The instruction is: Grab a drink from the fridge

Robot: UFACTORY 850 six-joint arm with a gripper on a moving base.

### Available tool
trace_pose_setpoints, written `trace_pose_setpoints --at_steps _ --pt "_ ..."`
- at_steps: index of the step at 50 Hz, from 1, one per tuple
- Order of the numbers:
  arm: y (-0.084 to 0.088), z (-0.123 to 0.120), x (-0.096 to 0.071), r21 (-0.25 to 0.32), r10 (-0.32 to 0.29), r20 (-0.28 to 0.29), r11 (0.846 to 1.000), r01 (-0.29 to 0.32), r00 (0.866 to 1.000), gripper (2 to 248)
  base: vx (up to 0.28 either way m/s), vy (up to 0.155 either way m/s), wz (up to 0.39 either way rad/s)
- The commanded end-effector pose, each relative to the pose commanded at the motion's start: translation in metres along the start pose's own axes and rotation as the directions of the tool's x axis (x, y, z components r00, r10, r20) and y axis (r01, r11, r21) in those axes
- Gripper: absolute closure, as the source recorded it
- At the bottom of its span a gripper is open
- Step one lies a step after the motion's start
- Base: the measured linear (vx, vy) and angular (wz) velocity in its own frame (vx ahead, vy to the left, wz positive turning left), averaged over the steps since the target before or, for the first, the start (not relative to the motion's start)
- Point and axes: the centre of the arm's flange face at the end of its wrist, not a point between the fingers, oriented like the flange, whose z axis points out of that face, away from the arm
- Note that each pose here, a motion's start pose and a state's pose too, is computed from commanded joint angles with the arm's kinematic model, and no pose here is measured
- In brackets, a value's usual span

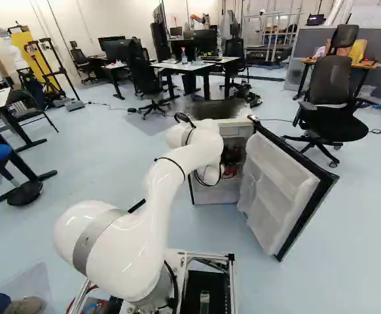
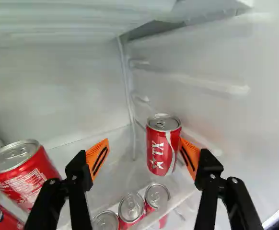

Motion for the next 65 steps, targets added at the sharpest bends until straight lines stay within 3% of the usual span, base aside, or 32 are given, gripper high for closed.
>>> trace_pose_setpoints --at_steps 22,50,65 --pt "-0.002 0.019 -0.008 0.003 0.005 -0.048 1.0 -0.005 0.999 44 0.0 0.0 0.0" --pt "-0.012 0.027 -0.017 0.015 0.006 -0.027 1.0 -0.006 1.0 44 0.0 0.0 0.0" --pt "-0.018 0.032 -0.021 0.023 0.008 -0.042 1.0 -0.007 0.999 44 0.0 0.0 0.0"
